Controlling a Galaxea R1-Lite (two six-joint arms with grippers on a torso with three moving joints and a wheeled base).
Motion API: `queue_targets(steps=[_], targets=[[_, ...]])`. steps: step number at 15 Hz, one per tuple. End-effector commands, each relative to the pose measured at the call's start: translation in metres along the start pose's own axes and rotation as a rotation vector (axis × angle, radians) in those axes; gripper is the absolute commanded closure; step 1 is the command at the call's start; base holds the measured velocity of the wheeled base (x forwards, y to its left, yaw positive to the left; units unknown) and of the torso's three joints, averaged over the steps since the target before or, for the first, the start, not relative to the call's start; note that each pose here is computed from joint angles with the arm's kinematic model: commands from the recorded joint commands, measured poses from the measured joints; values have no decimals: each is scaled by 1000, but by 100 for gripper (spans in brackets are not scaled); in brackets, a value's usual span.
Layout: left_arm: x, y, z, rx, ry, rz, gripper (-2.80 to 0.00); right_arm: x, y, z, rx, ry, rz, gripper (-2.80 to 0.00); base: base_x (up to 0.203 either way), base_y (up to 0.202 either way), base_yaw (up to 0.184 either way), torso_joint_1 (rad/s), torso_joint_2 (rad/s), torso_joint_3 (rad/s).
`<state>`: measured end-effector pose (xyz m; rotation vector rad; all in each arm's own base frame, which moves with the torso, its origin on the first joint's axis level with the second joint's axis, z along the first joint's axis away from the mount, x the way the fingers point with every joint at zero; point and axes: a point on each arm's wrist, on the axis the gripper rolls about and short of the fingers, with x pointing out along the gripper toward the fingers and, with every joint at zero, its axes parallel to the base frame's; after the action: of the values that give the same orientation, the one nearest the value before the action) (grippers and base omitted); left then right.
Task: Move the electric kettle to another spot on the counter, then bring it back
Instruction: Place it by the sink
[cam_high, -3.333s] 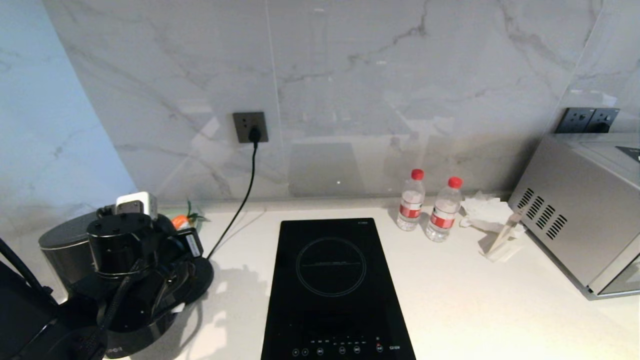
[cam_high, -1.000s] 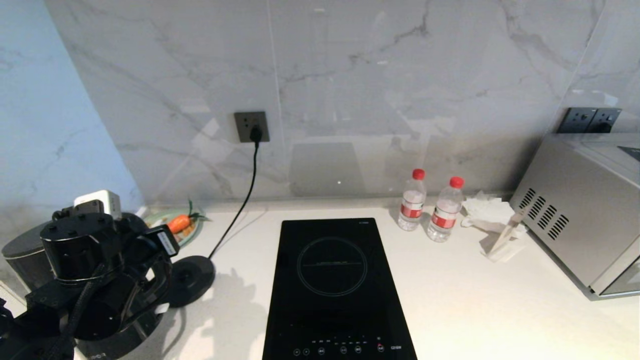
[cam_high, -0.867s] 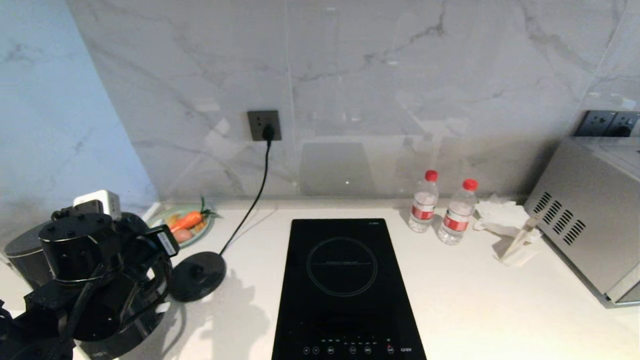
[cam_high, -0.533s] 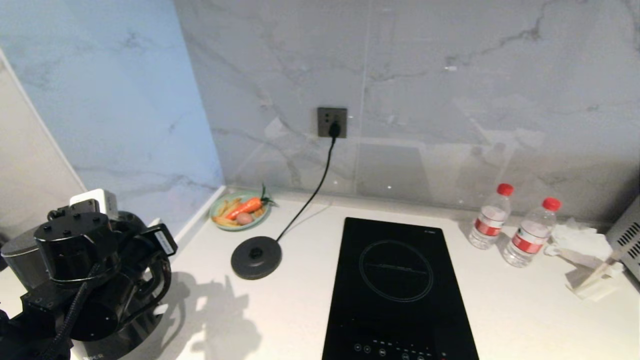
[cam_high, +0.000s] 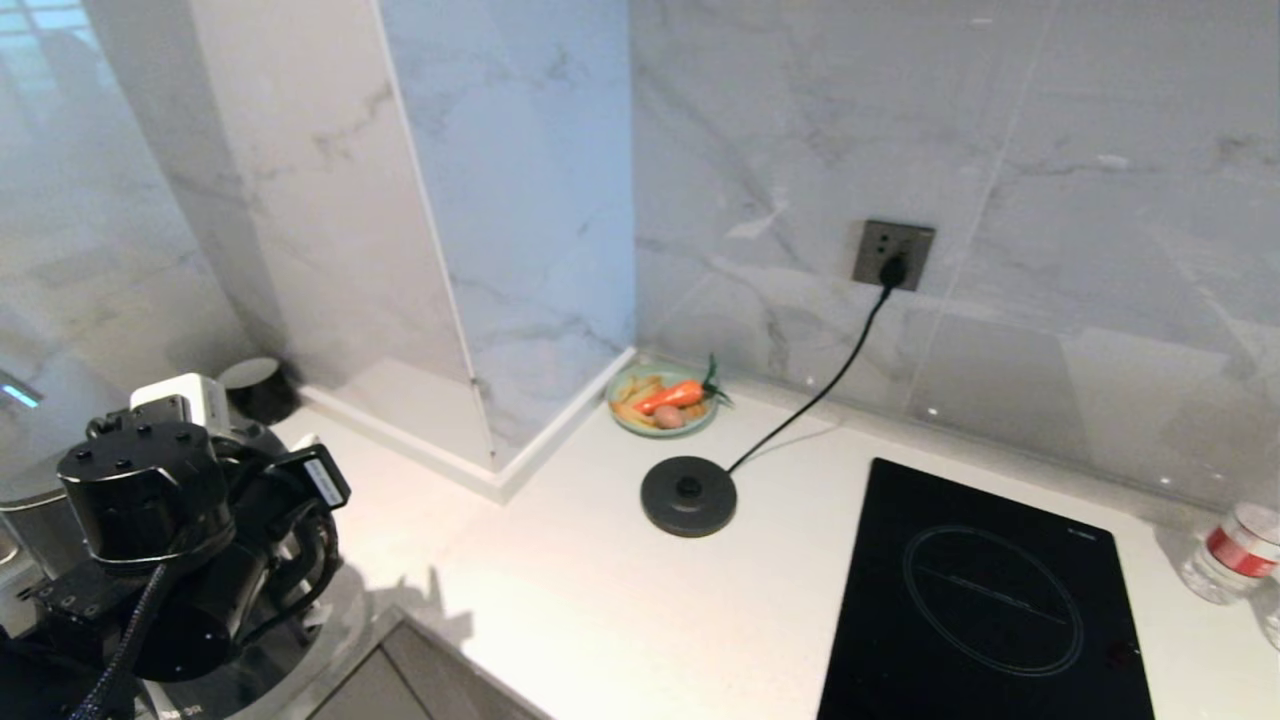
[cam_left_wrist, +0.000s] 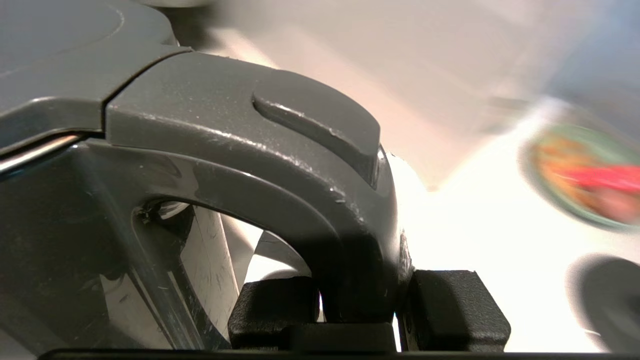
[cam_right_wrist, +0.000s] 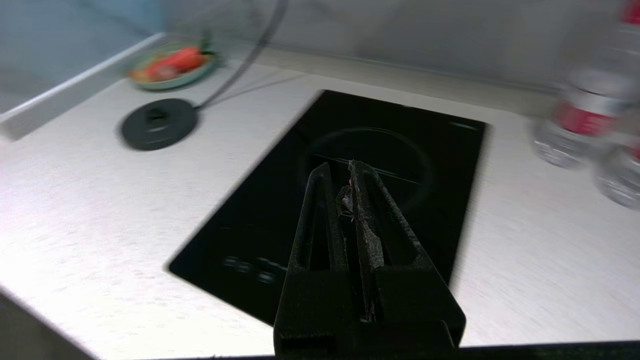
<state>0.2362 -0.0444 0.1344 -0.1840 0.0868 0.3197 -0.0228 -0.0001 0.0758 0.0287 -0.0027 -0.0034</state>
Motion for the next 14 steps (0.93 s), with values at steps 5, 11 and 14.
queue_targets(steps=[5, 11, 14], targets=[[0, 3, 4, -3, -18, 13, 0, 0, 0, 0, 0, 0, -1, 0, -1, -8, 173, 1, 7, 4], [1, 5, 4, -1, -18, 22, 0, 0, 0, 0, 0, 0, 0, 0, 0, -10, 175, 0, 7, 5], [1, 5, 4, 8, -20, 21, 0, 0, 0, 0, 0, 0, 0, 0, -1, -4, 110, 6, 5, 8]])
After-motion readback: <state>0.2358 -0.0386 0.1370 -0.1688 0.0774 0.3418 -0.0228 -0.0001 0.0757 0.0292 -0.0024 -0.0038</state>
